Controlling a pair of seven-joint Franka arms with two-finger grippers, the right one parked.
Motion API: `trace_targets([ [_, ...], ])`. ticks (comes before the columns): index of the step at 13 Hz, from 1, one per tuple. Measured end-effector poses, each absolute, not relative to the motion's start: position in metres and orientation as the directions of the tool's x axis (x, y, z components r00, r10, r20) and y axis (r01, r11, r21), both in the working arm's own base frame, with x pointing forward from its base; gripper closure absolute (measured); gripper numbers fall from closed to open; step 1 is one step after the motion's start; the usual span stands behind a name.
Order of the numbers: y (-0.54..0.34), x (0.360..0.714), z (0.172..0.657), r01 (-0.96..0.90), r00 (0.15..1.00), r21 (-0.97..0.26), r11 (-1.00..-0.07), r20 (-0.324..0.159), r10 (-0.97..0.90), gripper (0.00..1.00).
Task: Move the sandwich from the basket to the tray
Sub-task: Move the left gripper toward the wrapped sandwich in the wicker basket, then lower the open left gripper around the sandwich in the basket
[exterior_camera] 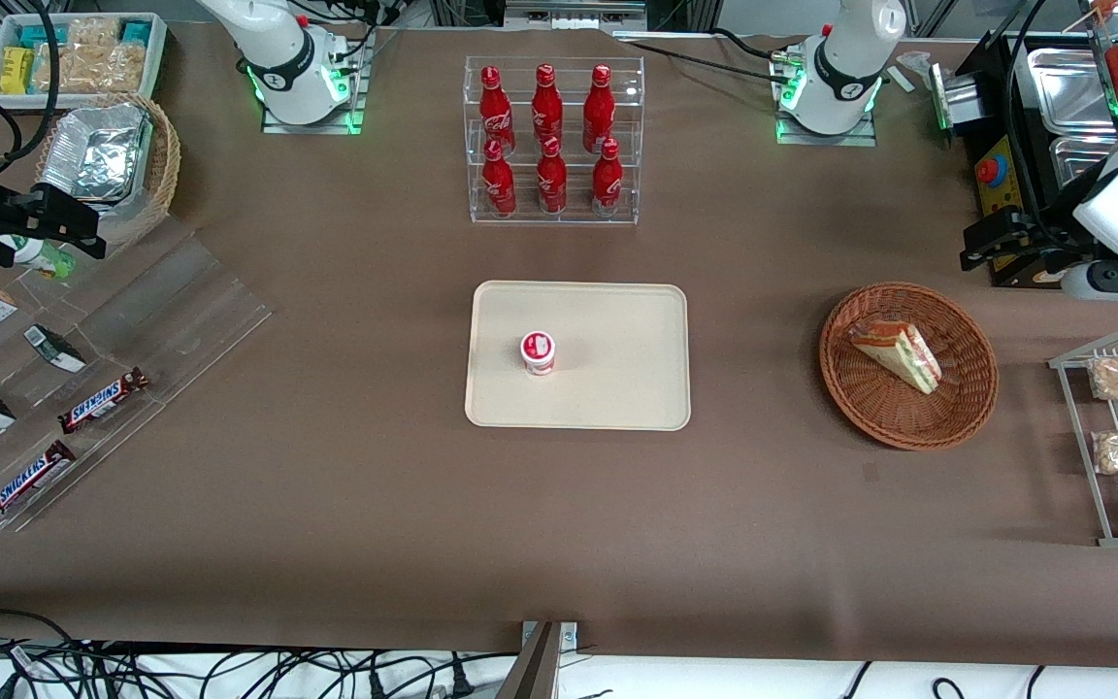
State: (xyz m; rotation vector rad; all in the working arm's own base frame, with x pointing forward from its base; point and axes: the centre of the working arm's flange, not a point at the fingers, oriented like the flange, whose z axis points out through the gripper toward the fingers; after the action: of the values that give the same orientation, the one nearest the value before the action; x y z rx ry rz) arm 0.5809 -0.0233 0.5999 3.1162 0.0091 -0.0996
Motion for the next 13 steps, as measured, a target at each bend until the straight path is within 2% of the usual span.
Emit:
trace_targets([
  [4,0.029,0.592,0.570,0.099,0.992,0.024,-0.995,-0.076,0.096,0.00],
  [8,0.071,0.596,0.495,0.235,0.970,0.019,-0.972,-0.077,0.233,0.00],
  [11,0.064,0.591,0.439,0.380,0.923,0.004,-0.925,-0.065,0.379,0.00],
  [13,0.057,0.585,0.406,0.499,0.866,0.005,-0.867,-0.037,0.498,0.00],
])
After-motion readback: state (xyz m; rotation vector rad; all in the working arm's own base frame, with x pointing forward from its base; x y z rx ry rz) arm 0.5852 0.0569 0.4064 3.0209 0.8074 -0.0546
